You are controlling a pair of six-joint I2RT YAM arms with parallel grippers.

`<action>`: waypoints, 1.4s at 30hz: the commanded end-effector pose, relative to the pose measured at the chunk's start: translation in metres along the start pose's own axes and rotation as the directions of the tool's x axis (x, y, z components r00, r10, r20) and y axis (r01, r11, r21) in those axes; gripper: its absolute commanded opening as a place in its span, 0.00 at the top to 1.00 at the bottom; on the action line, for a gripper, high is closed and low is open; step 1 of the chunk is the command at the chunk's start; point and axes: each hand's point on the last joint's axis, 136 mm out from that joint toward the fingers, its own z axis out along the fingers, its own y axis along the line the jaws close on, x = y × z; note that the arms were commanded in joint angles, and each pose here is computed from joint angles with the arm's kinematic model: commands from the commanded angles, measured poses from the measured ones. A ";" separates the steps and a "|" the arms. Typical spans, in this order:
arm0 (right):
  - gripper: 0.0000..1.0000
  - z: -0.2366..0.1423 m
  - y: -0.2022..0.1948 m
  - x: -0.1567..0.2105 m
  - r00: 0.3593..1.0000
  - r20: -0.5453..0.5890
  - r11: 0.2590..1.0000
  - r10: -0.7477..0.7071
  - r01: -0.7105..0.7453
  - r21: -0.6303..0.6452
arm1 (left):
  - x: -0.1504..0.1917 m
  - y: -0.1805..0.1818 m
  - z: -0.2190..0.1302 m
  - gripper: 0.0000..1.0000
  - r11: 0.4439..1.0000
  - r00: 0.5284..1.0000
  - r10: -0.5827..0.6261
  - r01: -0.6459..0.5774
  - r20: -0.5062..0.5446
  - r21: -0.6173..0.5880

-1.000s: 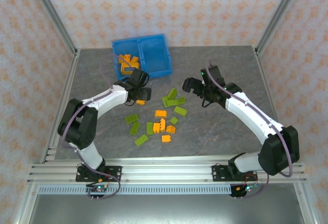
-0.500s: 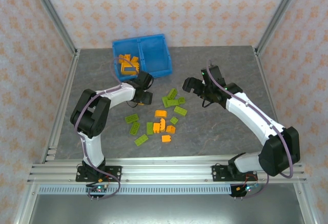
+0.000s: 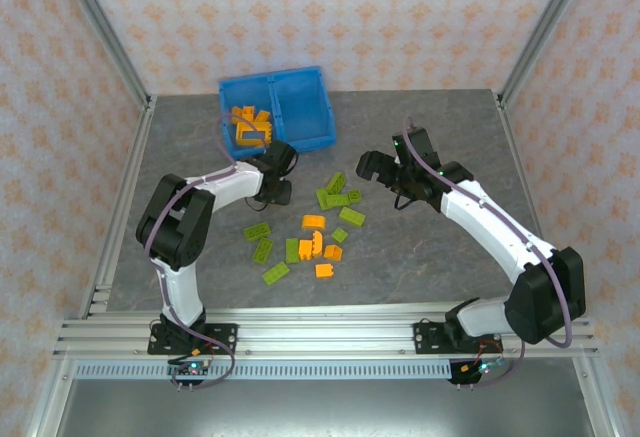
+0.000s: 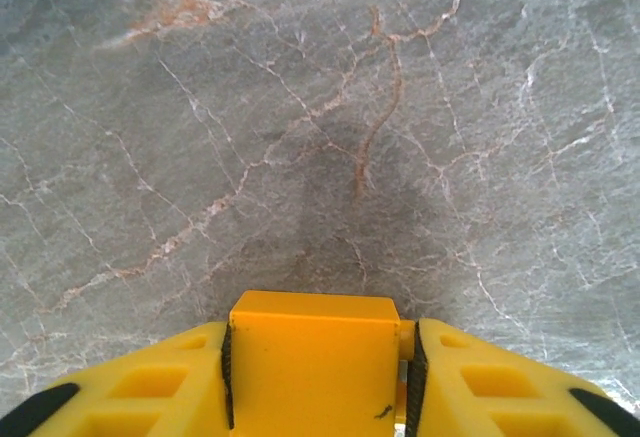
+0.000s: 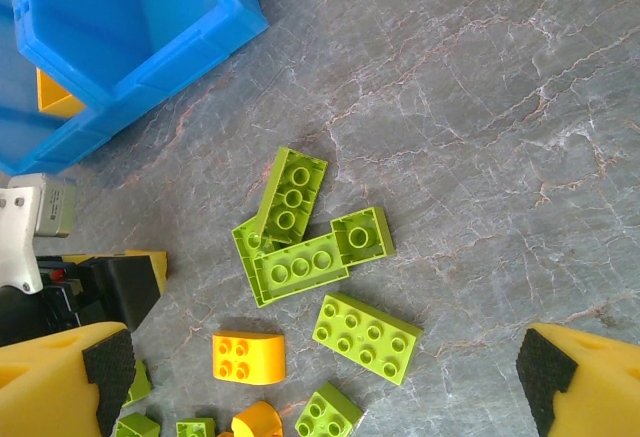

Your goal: Sort the legos into containers by color

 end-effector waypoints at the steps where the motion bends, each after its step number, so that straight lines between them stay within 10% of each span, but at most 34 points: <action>1: 0.01 -0.011 0.003 -0.003 1.000 0.027 1.000 0.011 -0.011 -0.006 | 0.015 0.006 0.001 0.61 0.998 0.997 -0.057 0.059 -0.042 0.025; 21: 0.01 -0.022 0.004 -0.009 0.999 0.048 1.000 0.001 -0.001 -0.006 | -0.130 0.023 -0.103 0.52 0.991 0.948 -0.125 0.109 0.292 0.072; 31: 0.01 0.002 0.051 0.049 0.924 -0.122 0.931 -0.364 0.364 -0.018 | -0.066 -0.046 -0.100 0.24 0.937 0.967 -0.095 0.007 0.235 0.350; 42: 0.00 0.013 0.053 0.056 0.924 -0.083 0.926 -0.374 0.376 0.015 | 0.032 -0.087 -0.066 0.18 0.961 0.998 -0.030 0.013 0.057 0.276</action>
